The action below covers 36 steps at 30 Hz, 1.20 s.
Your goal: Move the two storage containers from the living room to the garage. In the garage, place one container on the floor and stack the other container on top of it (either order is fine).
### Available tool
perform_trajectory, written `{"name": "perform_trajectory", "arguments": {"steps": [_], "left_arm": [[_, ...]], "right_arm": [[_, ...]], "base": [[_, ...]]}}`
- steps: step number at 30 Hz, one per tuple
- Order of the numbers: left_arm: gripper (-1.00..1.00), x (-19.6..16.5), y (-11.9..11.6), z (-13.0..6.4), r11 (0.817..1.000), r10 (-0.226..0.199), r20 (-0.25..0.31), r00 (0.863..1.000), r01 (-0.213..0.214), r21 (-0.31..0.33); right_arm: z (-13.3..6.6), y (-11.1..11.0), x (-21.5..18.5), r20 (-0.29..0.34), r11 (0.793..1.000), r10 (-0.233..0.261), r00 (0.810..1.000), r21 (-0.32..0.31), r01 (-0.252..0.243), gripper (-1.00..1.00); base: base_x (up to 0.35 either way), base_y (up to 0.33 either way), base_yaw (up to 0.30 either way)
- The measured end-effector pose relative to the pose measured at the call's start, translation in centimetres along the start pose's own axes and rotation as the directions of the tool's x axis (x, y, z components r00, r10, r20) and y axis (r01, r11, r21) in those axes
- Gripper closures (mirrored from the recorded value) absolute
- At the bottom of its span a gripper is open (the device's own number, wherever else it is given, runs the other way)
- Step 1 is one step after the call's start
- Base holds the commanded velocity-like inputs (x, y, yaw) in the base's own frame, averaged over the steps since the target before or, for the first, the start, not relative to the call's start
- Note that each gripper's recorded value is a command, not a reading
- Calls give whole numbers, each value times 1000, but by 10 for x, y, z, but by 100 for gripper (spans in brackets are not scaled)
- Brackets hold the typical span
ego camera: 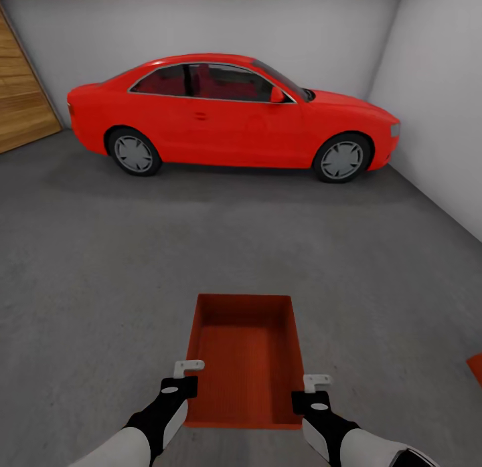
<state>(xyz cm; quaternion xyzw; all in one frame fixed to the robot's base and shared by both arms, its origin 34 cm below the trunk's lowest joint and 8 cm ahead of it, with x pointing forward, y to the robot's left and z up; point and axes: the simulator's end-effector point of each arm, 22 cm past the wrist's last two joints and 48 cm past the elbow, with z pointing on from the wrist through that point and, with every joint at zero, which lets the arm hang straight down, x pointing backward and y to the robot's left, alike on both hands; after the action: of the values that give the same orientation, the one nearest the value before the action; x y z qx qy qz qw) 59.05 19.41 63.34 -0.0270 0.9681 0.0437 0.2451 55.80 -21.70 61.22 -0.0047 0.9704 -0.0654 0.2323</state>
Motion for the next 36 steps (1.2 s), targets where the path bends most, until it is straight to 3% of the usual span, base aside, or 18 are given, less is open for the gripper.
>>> {"name": "perform_trajectory", "arguments": {"steps": [36], "left_arm": [[100, 0, 0, 0, 1000, 0, -1, 1000, 0, 0]], "right_arm": [[0, 0, 0, -1, 1000, 0, 1000, 0, 0, 100]], "base": [[322, 0, 0]]}}
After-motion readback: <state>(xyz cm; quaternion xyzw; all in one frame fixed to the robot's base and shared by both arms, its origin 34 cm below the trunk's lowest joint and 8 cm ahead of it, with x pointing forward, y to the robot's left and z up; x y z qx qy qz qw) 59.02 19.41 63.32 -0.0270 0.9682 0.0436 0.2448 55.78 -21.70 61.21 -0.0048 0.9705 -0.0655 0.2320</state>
